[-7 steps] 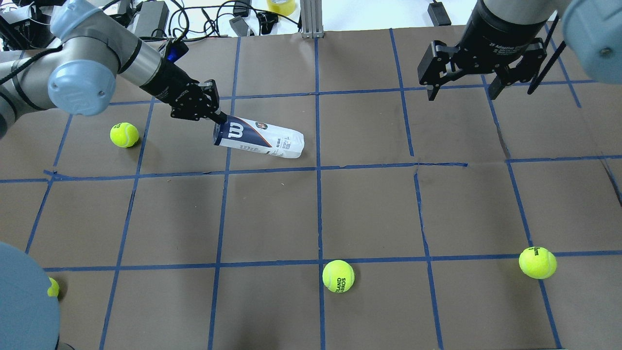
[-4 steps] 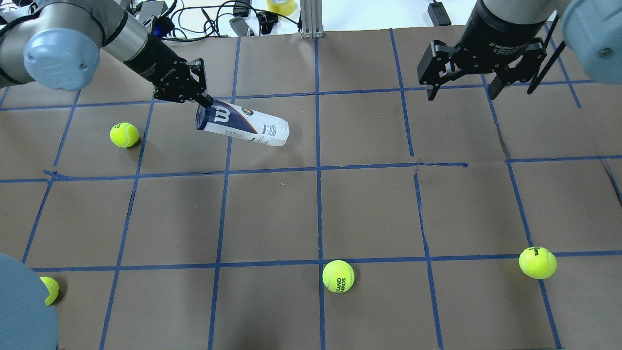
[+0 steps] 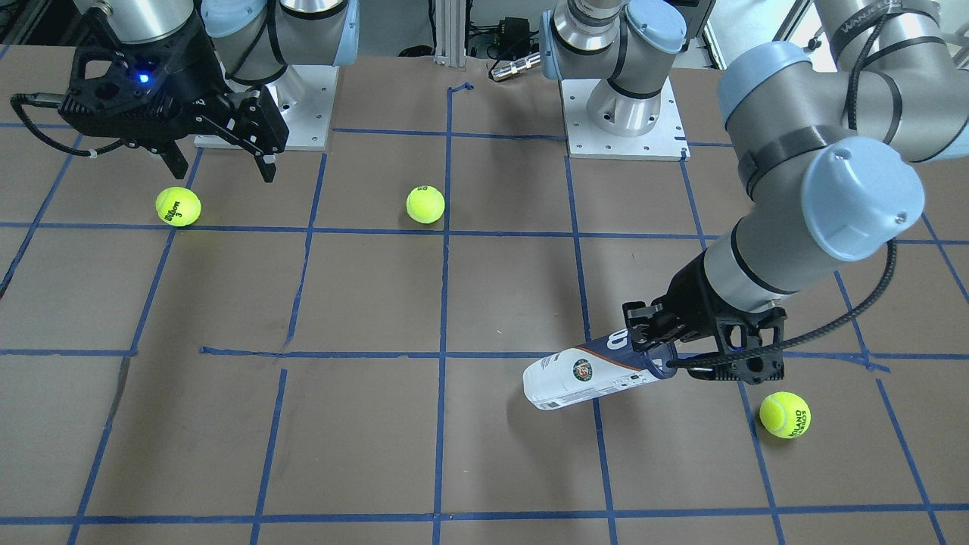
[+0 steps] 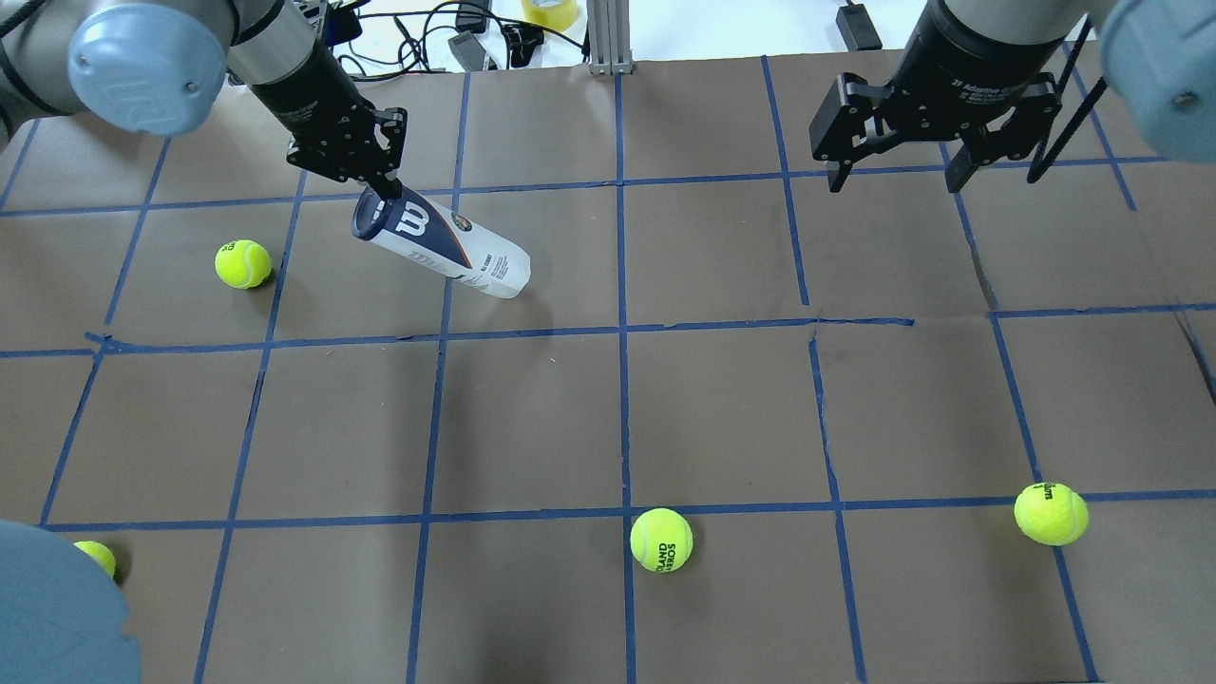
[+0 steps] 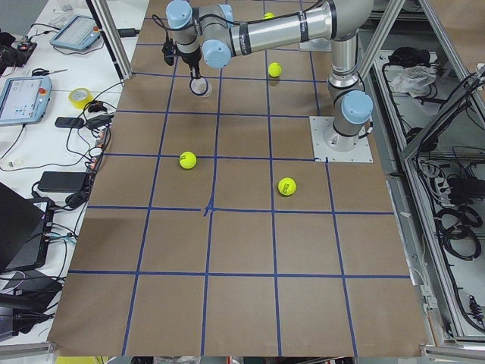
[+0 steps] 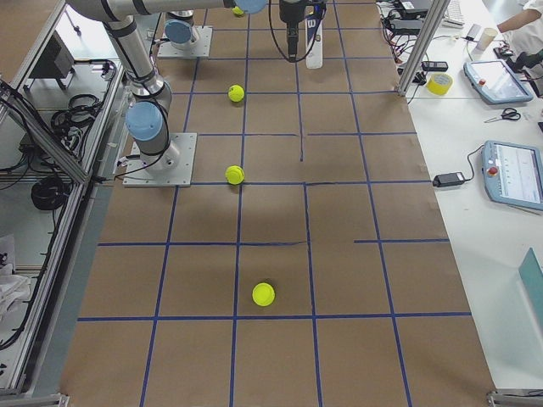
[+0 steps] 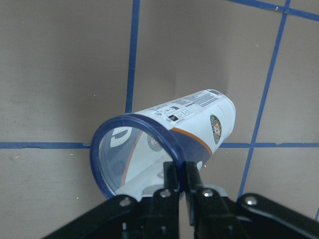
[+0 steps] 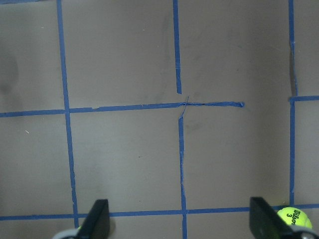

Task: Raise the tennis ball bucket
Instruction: 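Lift the can's rim with the left gripper, tilting it upright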

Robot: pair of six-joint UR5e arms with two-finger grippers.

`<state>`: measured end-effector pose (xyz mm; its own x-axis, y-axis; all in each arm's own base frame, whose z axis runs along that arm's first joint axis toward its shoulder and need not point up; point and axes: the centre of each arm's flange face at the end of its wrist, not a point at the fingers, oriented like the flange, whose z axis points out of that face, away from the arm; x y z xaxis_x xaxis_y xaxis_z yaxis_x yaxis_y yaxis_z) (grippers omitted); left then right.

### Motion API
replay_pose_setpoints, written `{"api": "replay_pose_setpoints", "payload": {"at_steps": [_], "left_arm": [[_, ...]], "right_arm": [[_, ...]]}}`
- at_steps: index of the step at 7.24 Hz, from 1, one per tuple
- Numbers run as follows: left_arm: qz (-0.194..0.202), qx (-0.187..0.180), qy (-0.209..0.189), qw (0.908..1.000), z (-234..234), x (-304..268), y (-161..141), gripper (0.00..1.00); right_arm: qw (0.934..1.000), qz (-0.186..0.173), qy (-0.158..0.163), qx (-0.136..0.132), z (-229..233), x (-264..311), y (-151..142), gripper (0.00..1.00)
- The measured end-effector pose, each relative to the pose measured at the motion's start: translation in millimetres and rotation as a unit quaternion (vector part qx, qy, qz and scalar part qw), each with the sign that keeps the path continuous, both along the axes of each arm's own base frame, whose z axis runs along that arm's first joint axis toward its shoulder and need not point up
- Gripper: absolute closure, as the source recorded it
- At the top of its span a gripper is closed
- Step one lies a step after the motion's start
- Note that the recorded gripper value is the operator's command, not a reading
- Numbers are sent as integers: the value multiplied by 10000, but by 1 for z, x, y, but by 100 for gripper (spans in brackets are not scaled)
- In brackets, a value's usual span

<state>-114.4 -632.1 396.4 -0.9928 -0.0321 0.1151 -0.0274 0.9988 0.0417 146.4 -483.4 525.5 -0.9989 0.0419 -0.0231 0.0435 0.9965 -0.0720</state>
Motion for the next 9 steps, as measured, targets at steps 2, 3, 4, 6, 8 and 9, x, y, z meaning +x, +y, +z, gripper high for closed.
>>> {"api": "replay_pose_setpoints", "payload": {"at_steps": [2,3,4,6,8,9], "left_arm": [[-566,-96,-787,9952,20,-33,-1,100],[-847,-138,-1118,9900,21,-50,-1,100],[-1149,-194,-1454,9825,19,-68,-2,100],[-1494,-362,-1821,9712,11,-97,-10,100],[-1614,-518,-1959,9659,-6,-119,-18,100],[-1670,-540,-2058,9627,-14,-128,-19,100]], "right_arm": [[10000,-4,-10,-9,1,0,0,0],[10000,-5,-13,-11,1,0,0,0],[10000,-5,-14,-10,1,0,0,0],[10000,-6,-9,1,0,0,0,0],[10000,-6,-8,15,0,0,0,0],[10000,-6,-8,23,-1,0,0,0]]}}
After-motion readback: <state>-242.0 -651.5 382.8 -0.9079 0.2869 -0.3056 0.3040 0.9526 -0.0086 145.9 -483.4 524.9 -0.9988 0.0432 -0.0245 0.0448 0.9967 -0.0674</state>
